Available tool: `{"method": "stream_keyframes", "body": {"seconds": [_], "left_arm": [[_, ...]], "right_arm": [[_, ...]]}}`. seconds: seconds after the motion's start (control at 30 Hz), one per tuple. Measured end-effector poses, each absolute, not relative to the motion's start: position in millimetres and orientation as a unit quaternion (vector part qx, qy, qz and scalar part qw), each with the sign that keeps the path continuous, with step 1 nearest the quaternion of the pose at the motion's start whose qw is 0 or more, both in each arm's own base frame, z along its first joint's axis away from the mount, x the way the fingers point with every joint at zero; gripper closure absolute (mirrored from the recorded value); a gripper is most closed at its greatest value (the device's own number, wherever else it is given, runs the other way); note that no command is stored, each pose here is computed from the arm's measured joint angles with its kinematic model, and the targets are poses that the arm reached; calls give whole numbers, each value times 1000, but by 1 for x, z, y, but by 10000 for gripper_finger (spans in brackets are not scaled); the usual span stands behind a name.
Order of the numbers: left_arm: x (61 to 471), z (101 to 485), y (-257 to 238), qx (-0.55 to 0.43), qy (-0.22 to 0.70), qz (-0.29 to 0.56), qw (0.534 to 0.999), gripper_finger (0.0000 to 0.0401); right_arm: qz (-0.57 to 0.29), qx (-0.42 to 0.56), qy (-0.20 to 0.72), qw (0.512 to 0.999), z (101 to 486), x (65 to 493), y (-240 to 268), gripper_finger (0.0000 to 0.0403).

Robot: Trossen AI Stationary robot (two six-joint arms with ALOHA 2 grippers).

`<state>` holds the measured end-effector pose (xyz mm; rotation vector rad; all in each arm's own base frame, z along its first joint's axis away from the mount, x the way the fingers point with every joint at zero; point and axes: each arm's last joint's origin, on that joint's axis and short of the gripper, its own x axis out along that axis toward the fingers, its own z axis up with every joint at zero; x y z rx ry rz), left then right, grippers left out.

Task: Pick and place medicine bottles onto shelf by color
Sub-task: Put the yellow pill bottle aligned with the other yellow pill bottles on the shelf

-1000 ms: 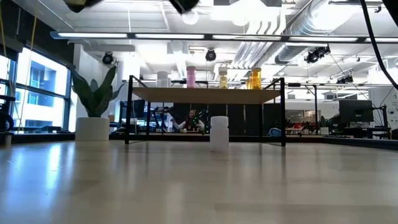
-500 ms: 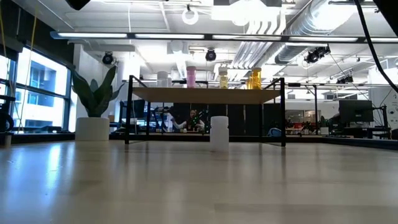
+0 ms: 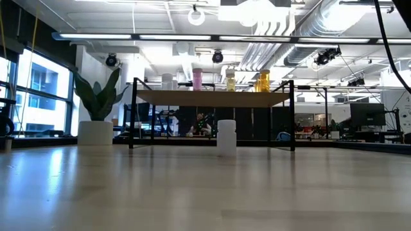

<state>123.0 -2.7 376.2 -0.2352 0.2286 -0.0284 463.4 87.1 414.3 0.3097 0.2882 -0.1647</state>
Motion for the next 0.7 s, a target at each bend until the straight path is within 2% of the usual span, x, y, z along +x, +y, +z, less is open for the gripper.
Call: {"method": "stream_keyframes", "body": {"seconds": [0.27, 0.7], "left_arm": [[130, 394, 0, -104, 19, 16, 994, 192], [159, 399, 2, -59, -25, 66, 996, 192]], "right_arm": [[-41, 87, 124, 988, 438, 451, 66, 320], [-14, 66, 123, 990, 445, 449, 34, 320]]}}
